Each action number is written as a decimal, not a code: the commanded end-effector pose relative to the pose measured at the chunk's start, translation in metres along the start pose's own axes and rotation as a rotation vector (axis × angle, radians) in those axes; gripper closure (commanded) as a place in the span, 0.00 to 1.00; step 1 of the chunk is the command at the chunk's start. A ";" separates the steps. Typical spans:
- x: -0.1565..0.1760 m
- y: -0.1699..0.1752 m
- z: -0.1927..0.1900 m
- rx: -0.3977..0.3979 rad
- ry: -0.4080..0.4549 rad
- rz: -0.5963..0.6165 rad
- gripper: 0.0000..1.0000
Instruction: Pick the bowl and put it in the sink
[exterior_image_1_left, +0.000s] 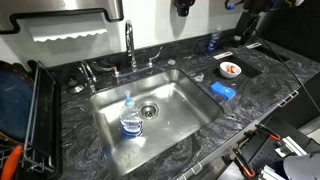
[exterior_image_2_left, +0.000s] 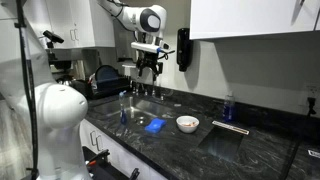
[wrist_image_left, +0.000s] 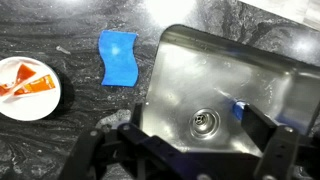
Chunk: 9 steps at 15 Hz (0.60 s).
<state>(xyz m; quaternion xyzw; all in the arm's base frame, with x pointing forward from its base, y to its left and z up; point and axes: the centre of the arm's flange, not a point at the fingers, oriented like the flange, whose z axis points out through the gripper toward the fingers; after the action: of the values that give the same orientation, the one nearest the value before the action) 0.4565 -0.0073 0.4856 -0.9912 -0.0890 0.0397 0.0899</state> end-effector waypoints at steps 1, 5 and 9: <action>0.000 0.000 0.000 0.000 0.000 0.000 0.00; -0.002 -0.003 0.000 -0.013 0.009 -0.013 0.00; -0.014 -0.010 0.003 -0.039 0.033 -0.073 0.00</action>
<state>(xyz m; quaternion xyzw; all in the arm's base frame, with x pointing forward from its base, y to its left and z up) 0.4555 0.0006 0.4880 -0.9909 -0.1002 0.0339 0.0838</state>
